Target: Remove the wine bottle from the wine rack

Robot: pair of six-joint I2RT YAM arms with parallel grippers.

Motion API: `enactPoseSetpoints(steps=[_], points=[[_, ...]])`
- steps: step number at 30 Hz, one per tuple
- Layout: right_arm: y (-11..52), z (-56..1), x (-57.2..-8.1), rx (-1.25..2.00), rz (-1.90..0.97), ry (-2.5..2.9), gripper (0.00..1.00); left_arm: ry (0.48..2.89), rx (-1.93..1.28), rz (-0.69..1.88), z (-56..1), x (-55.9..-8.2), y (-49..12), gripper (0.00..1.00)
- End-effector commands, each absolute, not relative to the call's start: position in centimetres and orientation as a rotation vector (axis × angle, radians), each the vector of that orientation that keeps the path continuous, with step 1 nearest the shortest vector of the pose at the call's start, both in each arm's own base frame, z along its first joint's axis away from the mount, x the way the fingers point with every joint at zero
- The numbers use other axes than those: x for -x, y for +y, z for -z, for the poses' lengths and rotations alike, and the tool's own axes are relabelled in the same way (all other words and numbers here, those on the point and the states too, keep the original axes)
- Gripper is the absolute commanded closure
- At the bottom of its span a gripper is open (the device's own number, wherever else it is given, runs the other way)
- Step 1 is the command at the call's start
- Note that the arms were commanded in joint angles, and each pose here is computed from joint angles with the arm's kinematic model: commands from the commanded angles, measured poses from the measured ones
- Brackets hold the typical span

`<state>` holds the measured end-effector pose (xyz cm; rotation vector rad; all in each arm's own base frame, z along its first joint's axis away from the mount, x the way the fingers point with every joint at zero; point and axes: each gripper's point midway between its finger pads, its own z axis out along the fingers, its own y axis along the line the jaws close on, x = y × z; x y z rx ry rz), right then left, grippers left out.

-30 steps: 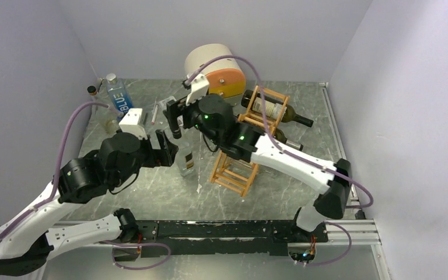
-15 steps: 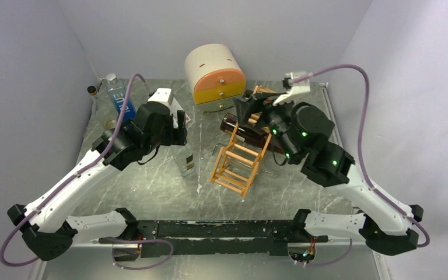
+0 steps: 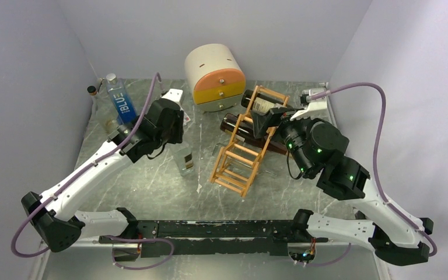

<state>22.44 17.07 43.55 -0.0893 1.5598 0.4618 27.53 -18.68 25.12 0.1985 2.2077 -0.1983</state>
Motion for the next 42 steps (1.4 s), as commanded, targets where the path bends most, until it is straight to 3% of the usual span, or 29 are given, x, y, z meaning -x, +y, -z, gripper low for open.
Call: enactPoseSetpoints(steps=[1,3,4,15,23,36,37,42], points=[[16.5,-42.6,-22.6,0.071,-0.428,1.574,0.07,2.210,-0.167,0.105,-25.4,-28.1,-15.4,0.76],[16.6,-42.5,-22.6,0.076,-0.431,1.573,0.07,2.190,-0.113,0.073,-26.5,-28.5,-13.4,0.91],[16.6,-42.5,-22.6,0.077,-0.432,1.570,0.07,2.173,-0.076,0.045,-27.2,-28.7,-12.1,0.93],[17.0,-41.6,-23.7,0.124,-0.333,1.565,0.00,1.960,0.398,-0.178,-33.3,-31.4,2.6,0.93],[16.2,-40.7,-23.4,0.149,-0.296,1.577,0.00,1.900,0.633,-0.243,-33.0,-34.8,11.3,0.93],[15.6,-39.7,-23.3,0.132,-0.287,1.582,0.00,1.877,0.698,-0.288,-30.9,-38.6,15.3,0.93],[15.7,-39.7,-23.3,0.132,-0.287,1.583,0.00,1.888,0.698,-0.279,-30.4,-38.8,15.2,0.89],[16.0,-39.4,-23.5,0.132,-0.287,1.606,0.00,1.912,0.705,-0.289,-28.8,-38.4,15.2,0.38]])
